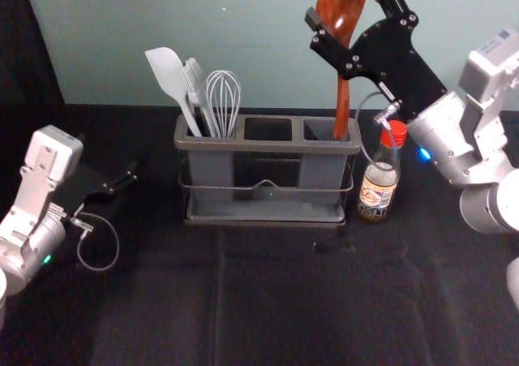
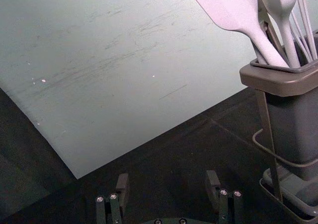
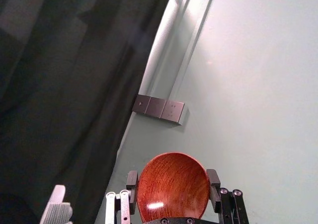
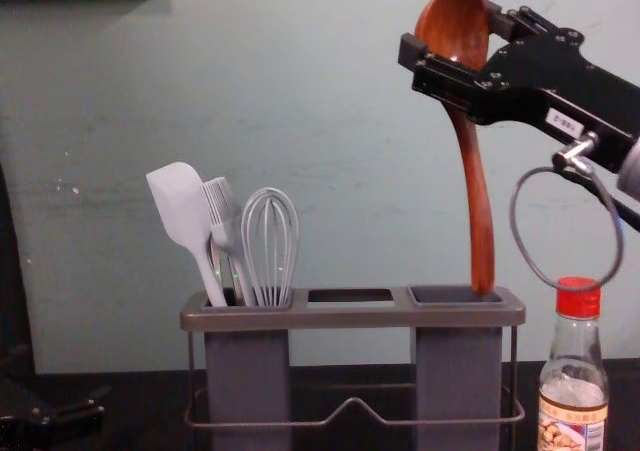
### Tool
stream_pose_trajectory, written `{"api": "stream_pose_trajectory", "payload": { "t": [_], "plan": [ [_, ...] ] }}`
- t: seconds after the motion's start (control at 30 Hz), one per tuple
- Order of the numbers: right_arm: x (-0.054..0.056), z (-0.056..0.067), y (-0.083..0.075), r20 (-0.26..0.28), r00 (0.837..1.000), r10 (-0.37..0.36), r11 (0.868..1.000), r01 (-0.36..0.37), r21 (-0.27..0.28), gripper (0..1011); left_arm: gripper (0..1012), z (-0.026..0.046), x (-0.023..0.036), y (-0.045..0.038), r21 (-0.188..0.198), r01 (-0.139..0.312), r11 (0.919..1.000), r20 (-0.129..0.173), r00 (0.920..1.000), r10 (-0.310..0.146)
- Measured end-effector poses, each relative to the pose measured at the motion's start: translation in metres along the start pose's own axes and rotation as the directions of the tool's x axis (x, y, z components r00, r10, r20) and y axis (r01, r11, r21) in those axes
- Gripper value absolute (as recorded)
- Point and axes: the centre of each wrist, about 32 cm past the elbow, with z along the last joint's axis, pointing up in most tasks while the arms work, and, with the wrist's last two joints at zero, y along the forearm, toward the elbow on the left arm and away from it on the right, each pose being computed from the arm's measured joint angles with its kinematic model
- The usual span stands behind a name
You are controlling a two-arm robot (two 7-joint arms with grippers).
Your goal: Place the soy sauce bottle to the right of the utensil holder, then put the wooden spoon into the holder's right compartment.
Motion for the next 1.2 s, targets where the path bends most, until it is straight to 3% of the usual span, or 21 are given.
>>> {"api": "stream_pose_trajectory", "payload": {
  "t": [0.3,0.6,1.2],
  "plan": [
    [-0.003,-0.007,0.018,-0.009,1.0,-0.009,1.0,0.009,-0.012,846,1005,0.0,0.0,0.0,0.0,0.0,1.0,0.0,1.0,0.0],
    [-0.011,-0.016,0.018,-0.014,1.0,-0.005,0.999,0.005,-0.038,846,1005,0.0,0.0,0.0,0.0,0.0,1.0,0.0,1.0,0.0],
    [-0.033,-0.045,-0.008,-0.05,0.999,-0.008,0.994,0.003,-0.111,846,1005,0.0,0.0,0.0,0.0,0.0,1.0,0.0,1.0,0.0]
  ]
}}
